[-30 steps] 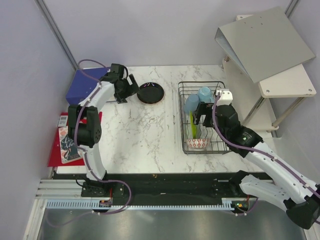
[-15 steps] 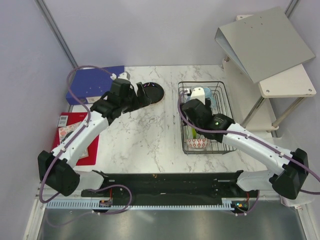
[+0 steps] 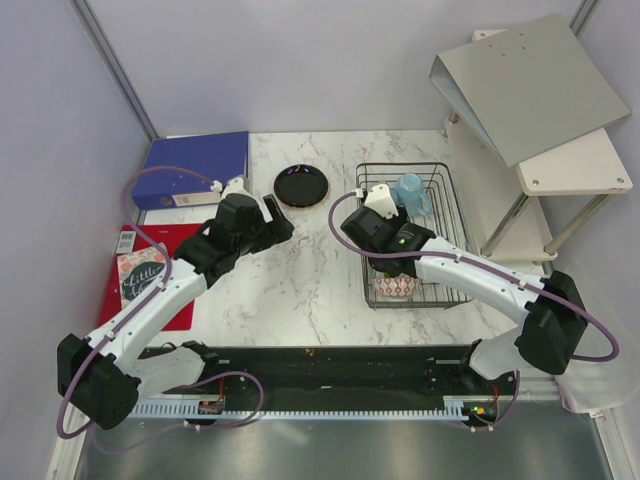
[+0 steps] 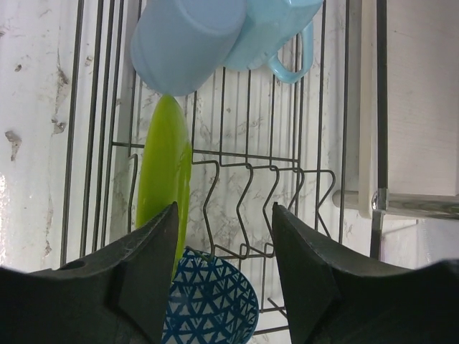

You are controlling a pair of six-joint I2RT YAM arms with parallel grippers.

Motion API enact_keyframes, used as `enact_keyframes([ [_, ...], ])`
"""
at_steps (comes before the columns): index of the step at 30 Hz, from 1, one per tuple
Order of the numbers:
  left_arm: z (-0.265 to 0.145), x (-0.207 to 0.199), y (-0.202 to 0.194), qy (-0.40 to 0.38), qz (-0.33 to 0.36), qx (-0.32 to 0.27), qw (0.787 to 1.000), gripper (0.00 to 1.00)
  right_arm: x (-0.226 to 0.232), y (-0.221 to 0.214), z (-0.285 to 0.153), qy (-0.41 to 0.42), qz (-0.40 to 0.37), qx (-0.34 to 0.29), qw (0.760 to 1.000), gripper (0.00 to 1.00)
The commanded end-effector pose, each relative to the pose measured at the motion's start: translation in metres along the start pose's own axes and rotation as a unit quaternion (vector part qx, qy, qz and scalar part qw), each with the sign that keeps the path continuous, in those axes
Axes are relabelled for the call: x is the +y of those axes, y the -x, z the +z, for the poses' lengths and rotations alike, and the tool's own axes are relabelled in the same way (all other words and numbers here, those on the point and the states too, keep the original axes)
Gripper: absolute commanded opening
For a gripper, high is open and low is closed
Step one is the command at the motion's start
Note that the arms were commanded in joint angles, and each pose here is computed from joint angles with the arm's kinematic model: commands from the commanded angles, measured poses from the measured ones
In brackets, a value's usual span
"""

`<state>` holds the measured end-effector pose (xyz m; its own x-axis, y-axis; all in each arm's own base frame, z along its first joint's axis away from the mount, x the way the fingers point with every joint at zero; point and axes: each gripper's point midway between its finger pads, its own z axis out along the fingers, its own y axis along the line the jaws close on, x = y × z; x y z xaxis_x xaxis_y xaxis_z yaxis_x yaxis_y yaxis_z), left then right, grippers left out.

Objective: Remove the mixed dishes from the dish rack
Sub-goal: Pick up the plate from the dish rack.

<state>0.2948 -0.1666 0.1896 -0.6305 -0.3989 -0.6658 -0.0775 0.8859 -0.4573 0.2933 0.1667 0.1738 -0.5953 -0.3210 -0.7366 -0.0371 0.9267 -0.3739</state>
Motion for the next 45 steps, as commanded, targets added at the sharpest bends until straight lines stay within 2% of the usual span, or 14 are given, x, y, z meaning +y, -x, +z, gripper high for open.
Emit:
enact_keyframes([
  [1,-0.002,0.0,0.007,-0.003,-0.021,-0.029,0.999,0.95,-0.001,0.012,-0.003,-0.017,0.017,-0.017,1.0,0.61],
  [10,0.001,0.009,-0.003,0.007,-0.019,-0.022,1.0,0.95,-0.01,0.039,-0.026,-0.011,0.05,-0.058,0.997,0.66],
  [18,0.004,0.012,-0.01,0.006,-0.02,-0.013,1.0,0.95,0.033,0.021,-0.03,0.055,0.032,-0.041,0.997,0.67],
  [28,0.007,0.015,-0.018,0.009,-0.02,-0.001,1.0,0.94,0.037,-0.005,-0.006,-0.003,-0.026,-0.015,1.0,0.66],
  [34,0.009,0.017,-0.024,0.011,-0.023,0.007,1.0,0.94,0.028,-0.013,0.003,-0.052,-0.051,-0.012,0.997,0.62],
  [37,0.01,0.019,-0.025,0.013,-0.021,0.009,1.0,0.94,0.025,-0.015,0.005,-0.068,-0.062,-0.012,0.996,0.56],
  [40,0.011,0.02,-0.027,0.015,-0.021,0.011,1.0,0.94,0.023,-0.018,0.007,-0.079,-0.068,-0.011,0.994,0.45],
  [41,0.01,0.02,-0.026,0.014,-0.022,0.01,1.0,0.94,0.023,-0.019,0.008,-0.08,-0.068,-0.009,0.994,0.27],
  [43,0.011,0.02,-0.028,0.015,-0.022,0.011,1.0,0.93,0.023,-0.019,0.007,-0.079,-0.064,-0.008,0.995,0.14],
  [44,0.011,0.021,-0.029,0.015,-0.022,0.012,1.0,0.93,0.023,-0.019,0.007,-0.077,-0.062,-0.009,0.995,0.03],
  [45,0.012,0.021,-0.029,0.016,-0.022,0.013,1.0,0.93,0.022,-0.018,0.005,-0.076,-0.059,-0.01,0.995,0.0],
])
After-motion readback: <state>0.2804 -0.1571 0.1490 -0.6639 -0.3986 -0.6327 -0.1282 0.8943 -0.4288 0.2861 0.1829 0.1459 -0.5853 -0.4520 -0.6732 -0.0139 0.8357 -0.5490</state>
